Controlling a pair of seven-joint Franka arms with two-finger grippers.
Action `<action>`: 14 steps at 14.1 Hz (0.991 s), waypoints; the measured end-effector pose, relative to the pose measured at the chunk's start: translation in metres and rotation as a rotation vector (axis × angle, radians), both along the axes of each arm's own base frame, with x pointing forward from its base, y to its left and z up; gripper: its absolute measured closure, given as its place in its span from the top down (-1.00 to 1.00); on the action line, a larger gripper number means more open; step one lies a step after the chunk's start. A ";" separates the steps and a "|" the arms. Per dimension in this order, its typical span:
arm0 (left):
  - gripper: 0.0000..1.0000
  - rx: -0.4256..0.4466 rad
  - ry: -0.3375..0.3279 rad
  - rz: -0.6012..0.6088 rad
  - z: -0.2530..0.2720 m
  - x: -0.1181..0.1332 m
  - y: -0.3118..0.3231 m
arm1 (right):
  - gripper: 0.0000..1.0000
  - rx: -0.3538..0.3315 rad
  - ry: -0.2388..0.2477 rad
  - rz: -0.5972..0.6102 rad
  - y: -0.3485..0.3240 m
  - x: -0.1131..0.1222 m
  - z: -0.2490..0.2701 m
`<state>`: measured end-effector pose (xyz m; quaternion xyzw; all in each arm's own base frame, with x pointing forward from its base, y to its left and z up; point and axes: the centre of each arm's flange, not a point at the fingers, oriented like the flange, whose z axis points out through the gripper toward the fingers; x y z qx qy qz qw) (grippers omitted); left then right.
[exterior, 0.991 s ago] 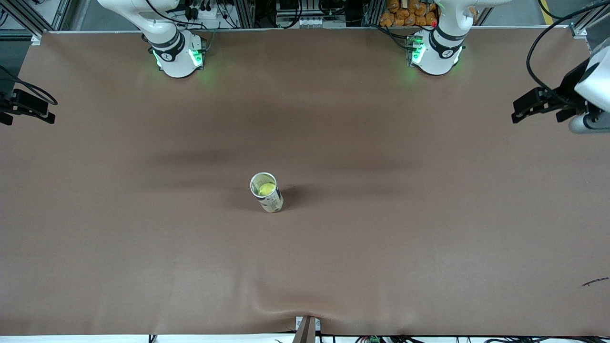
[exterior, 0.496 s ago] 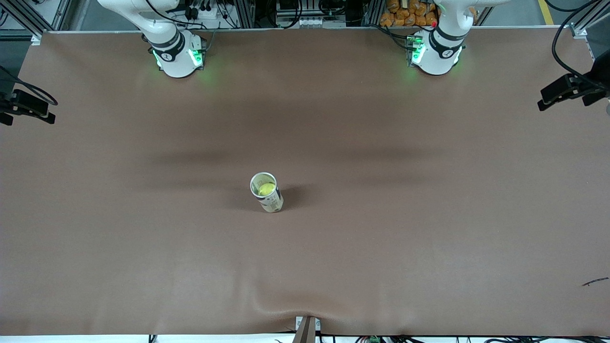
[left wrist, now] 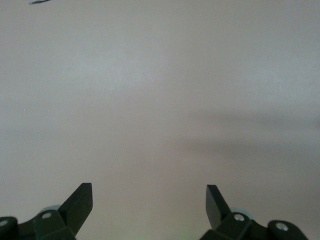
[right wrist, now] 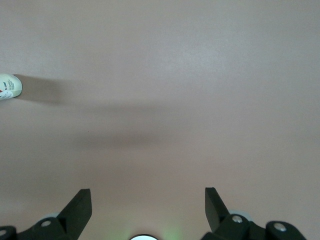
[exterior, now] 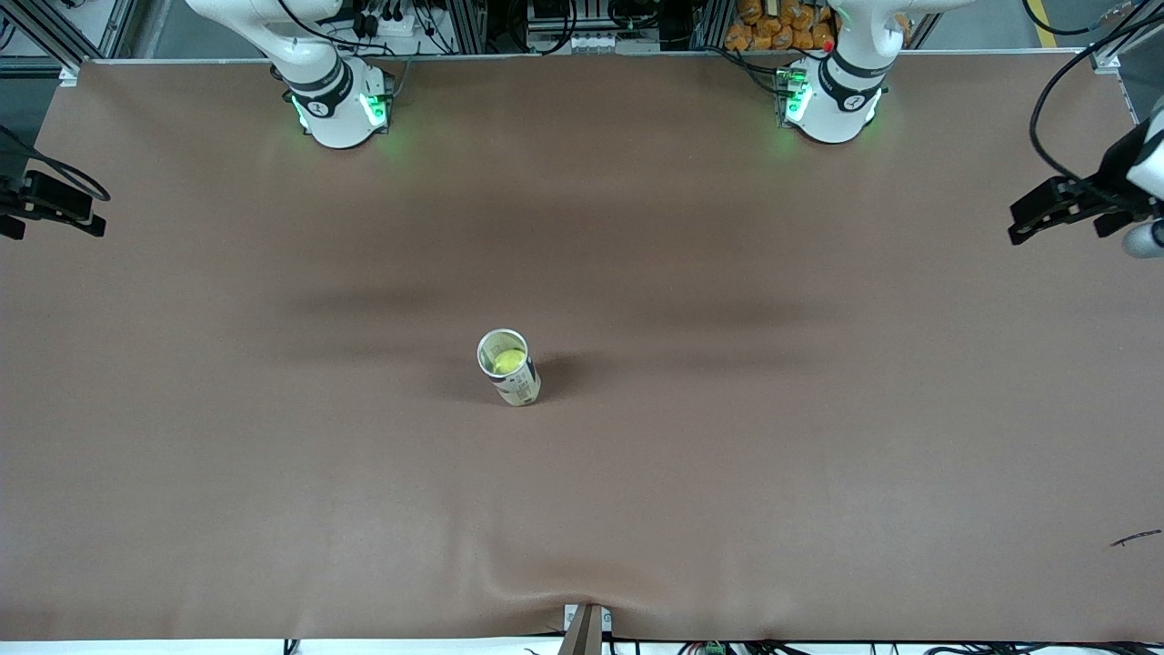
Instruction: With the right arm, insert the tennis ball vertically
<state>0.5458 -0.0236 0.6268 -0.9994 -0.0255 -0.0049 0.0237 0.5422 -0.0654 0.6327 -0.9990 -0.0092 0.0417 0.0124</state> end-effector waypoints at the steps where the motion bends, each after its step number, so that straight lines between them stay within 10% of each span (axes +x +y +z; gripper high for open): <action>1: 1.00 0.000 -0.005 -0.007 -0.001 0.001 -0.004 | 1.00 0.000 0.000 0.000 0.000 0.000 0.000; 14: 1.00 -0.068 -0.039 -0.023 0.015 -0.003 0.024 | 1.00 -0.001 -0.007 0.005 0.003 0.000 0.003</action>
